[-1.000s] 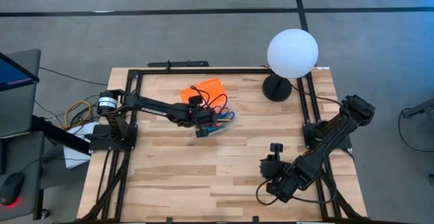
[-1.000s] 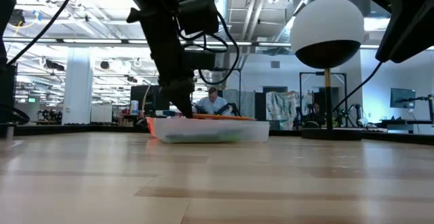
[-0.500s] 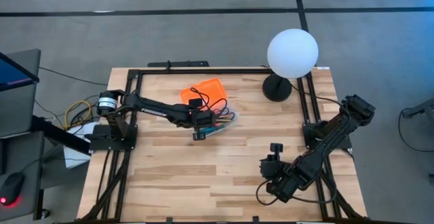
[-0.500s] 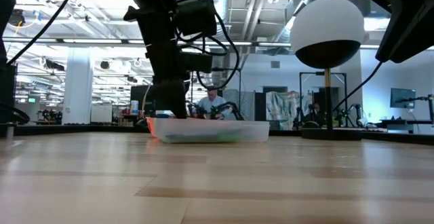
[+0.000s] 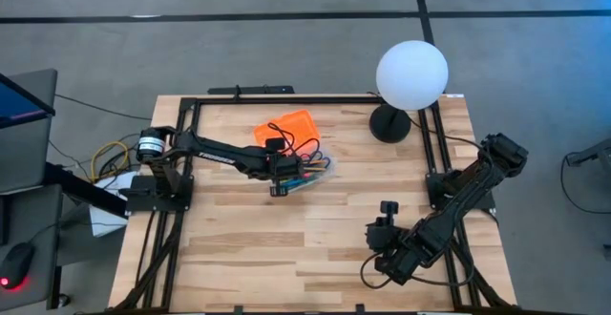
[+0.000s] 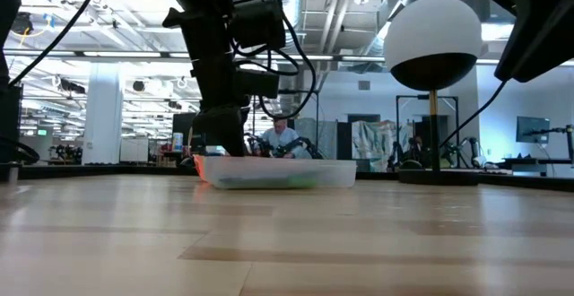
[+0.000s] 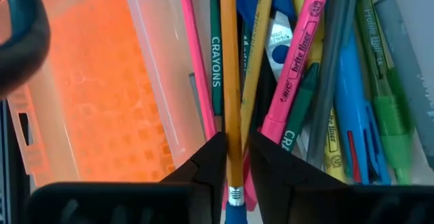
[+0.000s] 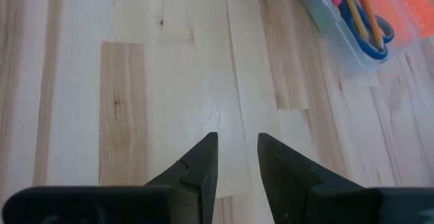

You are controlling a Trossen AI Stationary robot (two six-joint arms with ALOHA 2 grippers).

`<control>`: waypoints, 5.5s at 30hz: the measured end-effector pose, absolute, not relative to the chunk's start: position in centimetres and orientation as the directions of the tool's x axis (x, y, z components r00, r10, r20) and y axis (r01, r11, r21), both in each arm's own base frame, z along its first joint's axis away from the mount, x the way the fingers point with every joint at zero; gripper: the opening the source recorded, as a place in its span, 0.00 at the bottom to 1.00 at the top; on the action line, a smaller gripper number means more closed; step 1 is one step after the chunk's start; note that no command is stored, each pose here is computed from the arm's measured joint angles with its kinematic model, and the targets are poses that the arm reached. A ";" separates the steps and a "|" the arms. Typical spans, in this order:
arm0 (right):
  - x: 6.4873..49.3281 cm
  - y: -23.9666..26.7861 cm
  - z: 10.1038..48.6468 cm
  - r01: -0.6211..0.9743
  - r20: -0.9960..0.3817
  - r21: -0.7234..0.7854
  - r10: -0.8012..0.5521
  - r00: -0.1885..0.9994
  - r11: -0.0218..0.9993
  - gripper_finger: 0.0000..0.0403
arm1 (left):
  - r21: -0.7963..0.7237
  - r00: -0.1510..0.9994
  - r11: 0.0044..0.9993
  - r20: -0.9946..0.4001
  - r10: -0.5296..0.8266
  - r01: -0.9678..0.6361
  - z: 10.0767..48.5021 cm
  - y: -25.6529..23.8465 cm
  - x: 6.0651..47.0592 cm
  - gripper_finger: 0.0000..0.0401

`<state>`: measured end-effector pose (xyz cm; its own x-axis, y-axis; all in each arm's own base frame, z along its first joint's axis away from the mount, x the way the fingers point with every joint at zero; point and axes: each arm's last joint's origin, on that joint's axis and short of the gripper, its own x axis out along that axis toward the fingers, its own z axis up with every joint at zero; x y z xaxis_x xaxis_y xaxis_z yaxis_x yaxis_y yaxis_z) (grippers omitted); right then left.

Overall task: Pick & place school supplies into a supply box
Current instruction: Put the orange pencil into the supply box, then put the black pen into the supply box

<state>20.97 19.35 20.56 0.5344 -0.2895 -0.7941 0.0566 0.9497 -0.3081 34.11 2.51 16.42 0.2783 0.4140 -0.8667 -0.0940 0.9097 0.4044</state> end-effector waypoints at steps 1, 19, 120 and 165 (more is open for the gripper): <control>21.0 19.3 20.6 0.056 -0.793 -0.310 -0.291 0.535 0.949 0.24 | 0.405 0.279 0.910 -0.867 0.414 -0.091 16.4 2.5 34.1 0.16; 21.0 19.3 20.6 0.054 -0.792 -0.313 -0.292 0.536 0.948 0.24 | 0.379 0.324 0.925 -0.870 0.370 -0.039 16.5 2.5 34.5 0.27; 19.3 17.3 13.1 -0.073 -0.951 -0.198 -0.173 0.258 0.978 0.24 | 0.421 0.640 0.907 -0.696 0.326 -0.005 21.4 -5.0 27.9 0.23; 29.4 9.0 17.1 -0.287 -0.761 -0.586 -0.394 0.515 0.758 0.00 | 0.549 0.621 0.801 -0.547 0.561 -0.239 21.0 -11.2 23.7 0.23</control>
<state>29.44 9.00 17.14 0.5147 -0.3940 -0.7615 -0.2872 0.7576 -0.5861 23.66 -11.17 21.03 0.6214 0.5607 -0.5472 -0.2393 0.8009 0.5489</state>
